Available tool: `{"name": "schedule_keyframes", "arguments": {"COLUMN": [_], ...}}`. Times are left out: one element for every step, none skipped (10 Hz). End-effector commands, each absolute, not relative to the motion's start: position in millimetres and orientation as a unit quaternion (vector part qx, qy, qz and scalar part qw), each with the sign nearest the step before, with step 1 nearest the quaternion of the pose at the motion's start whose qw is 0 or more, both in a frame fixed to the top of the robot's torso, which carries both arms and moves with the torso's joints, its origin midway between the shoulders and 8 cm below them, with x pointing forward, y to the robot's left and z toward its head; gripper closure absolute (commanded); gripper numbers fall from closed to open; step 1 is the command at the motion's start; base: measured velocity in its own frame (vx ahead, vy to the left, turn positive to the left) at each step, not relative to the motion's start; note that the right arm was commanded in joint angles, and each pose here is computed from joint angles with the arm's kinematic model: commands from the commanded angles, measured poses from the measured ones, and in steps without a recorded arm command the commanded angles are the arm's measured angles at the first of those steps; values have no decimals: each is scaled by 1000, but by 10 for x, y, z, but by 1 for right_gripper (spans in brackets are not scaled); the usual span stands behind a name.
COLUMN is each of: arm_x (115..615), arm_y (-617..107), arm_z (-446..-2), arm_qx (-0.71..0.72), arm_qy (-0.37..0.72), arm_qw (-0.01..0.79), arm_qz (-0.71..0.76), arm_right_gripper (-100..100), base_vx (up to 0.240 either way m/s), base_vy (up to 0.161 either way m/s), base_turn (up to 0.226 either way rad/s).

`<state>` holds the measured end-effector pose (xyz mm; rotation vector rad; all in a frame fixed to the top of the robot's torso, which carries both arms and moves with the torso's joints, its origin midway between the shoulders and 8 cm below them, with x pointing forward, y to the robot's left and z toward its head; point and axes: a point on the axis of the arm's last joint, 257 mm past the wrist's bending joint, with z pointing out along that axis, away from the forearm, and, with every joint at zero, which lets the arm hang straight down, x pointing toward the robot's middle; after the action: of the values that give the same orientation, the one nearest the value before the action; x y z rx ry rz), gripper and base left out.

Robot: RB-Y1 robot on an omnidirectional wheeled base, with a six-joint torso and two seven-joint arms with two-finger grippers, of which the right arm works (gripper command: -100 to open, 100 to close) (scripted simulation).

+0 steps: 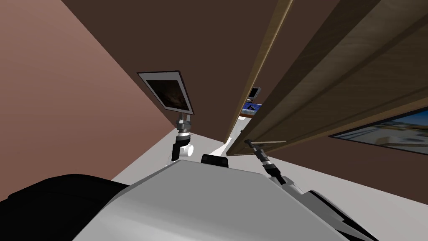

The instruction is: Pull the door open

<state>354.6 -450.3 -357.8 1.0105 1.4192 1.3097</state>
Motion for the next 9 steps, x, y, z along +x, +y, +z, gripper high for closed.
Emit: {"name": "schedule_keyframes", "arguments": {"arm_x": [3546,3523,3519,3504,3499,3483,3473,3473,3473], "arm_y": [-4503,-4496,-4500,-4511,-4516,-4529,-4537,-4537,-4537], "arm_z": [-3578,-3583,-3582,-3575,-3573,-3566,-3561,-3561,-3561], "arm_qx": [411,411,410,410,410,409,409,409,409], "arm_qy": [577,578,578,578,578,578,578,578,578], "arm_qw": [463,461,461,462,462,463,463,463,463], "arm_qz": [533,534,534,534,534,534,534,534,534], "arm_right_gripper": [100,100,100,100,100,100,100,100,100], "base_vx": [-77,-169,-210,-196,-207,-236,-262,-156,-43], "base_vy": [-52,-66,-96,-99,-110,-95,-120,-89,-27], "base_turn": [57,222,169,185,134,220,215,47,-42]}}
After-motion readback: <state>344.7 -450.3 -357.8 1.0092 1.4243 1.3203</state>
